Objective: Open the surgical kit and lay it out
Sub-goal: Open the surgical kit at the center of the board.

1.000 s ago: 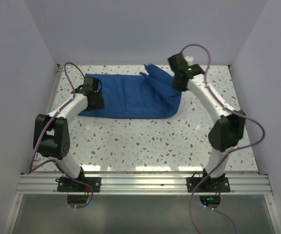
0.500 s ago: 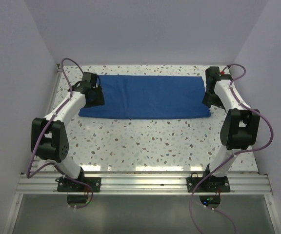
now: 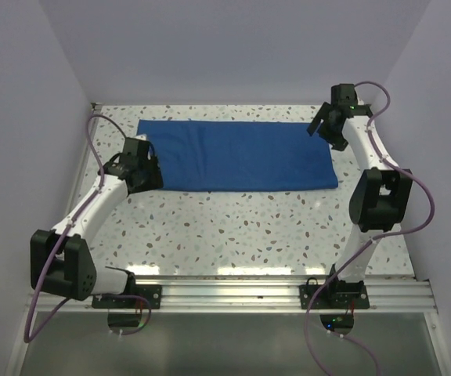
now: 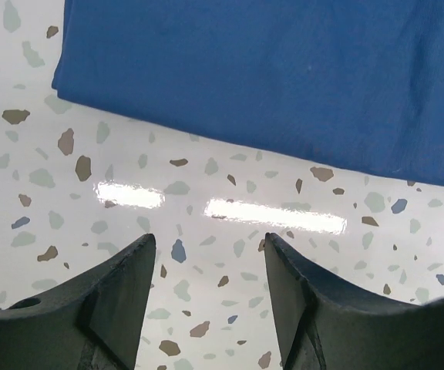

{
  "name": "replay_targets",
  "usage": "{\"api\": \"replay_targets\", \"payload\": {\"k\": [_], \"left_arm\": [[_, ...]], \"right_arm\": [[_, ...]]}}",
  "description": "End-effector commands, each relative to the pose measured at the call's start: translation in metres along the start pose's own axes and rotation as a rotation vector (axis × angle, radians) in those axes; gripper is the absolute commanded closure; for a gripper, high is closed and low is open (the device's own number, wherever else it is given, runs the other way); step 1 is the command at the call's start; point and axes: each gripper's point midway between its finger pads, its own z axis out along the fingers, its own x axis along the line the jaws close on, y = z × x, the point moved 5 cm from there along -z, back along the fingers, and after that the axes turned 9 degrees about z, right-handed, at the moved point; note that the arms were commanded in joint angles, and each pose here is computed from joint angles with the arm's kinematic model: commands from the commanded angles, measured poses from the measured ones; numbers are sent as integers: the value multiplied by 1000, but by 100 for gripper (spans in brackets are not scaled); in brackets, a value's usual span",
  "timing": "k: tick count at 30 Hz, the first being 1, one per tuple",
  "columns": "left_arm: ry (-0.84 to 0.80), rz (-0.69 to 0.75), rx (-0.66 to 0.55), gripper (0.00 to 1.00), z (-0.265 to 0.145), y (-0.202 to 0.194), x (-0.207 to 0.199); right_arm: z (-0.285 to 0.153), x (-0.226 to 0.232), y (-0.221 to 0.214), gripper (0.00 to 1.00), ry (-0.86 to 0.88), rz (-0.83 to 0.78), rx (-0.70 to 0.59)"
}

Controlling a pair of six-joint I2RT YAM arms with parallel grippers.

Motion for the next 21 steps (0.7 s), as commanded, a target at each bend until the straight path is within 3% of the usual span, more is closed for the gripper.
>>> {"api": "replay_targets", "payload": {"k": [1, 6, 7, 12, 21], "left_arm": [[-17, -27, -15, 37, -9, -9, 0], [-36, -36, -21, 38, -8, -18, -1], [-46, -37, -9, 38, -5, -23, -2], [-79, -43, -2, 38, 4, -31, -6], [-103, -29, 47, 39, 16, -53, -7]], "right_arm": [[15, 32, 20, 16, 117, 84, -58], [43, 53, 40, 23, 75, 114, -116], [63, 54, 37, 23, 42, 105, -105], [82, 80, 56, 23, 28, 73, -215], [130, 86, 73, 25, -48, 87, -358]]}}
